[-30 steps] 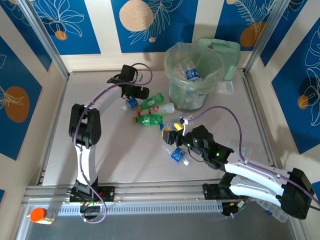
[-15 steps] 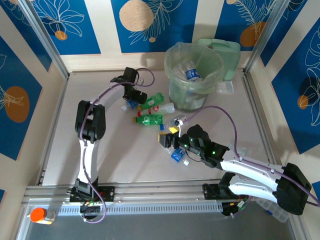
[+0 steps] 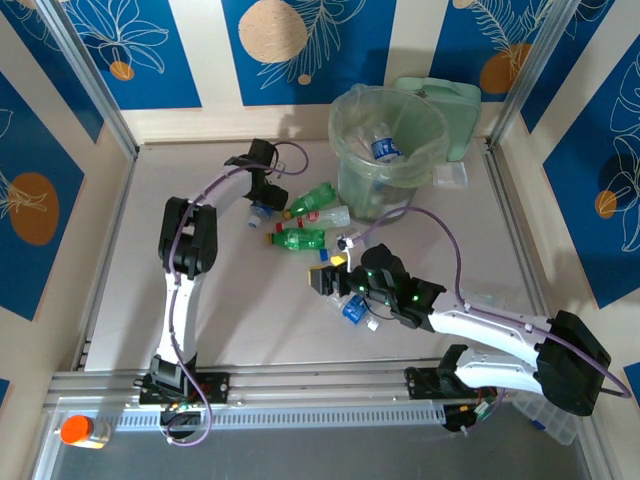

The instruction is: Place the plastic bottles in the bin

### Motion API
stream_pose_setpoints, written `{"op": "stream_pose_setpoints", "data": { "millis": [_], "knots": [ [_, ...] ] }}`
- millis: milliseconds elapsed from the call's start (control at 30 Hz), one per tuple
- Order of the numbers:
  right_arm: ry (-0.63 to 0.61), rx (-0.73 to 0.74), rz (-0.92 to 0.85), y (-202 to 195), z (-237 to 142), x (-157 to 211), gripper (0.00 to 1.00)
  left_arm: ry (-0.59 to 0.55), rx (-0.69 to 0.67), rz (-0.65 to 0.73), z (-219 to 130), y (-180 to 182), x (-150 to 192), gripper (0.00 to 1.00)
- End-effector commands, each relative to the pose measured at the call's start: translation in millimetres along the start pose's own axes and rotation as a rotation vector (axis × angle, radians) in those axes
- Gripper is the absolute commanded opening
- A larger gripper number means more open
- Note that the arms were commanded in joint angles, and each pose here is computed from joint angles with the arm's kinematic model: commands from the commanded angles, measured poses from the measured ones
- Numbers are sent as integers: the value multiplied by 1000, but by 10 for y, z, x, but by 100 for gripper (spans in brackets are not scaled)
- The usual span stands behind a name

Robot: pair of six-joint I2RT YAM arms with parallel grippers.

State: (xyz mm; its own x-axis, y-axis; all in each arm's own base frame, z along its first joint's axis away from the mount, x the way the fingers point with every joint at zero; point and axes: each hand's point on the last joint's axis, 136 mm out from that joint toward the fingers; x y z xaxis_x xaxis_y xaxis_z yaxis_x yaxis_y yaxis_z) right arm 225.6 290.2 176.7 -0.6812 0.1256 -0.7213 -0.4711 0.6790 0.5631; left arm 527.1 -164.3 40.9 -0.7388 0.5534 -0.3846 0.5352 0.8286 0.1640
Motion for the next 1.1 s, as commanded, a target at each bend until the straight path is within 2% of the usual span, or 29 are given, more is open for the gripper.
{"op": "stream_pose_setpoints", "data": {
  "millis": [0, 100, 367, 633, 733, 867, 1067],
  "knots": [
    [-13, -17, -1, 92, -7, -87, 75, -3, 30, -6, -8, 16, -23, 73],
    [-20, -8, -4, 77, -12, -96, 75, -24, 38, -23, -87, 17, -78, 65],
    [-48, 3, -5, 53, -64, -149, 75, -113, 34, -83, -561, 55, -254, 55],
    [-125, 16, 17, 5, -226, -275, 75, -418, 54, -301, -1659, -8, -525, 51],
    [-145, 19, 37, -28, -286, -306, 75, -532, 51, -347, -2084, -237, -501, 51],
    [-176, 10, 50, -23, -409, -383, 75, -650, 56, -300, -2537, -785, -322, 51],
    [-283, 15, 77, -98, -709, -547, 75, -773, 210, -188, -2784, -1581, 166, 50]
  ]
}}
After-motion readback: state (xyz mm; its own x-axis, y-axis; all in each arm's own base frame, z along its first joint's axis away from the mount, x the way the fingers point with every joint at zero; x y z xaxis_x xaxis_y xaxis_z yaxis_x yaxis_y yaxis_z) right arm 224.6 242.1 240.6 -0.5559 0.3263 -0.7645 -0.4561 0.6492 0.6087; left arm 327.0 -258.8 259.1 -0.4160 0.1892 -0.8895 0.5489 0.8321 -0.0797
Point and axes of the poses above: each hand's point on the last joint's axis, 136 mm out from that joint toward the fingers, its own z axis out along the fingers, its own y axis along the line the jaws close on, x = y × z, and after that the axes turned 11 degrees about z, right-handed
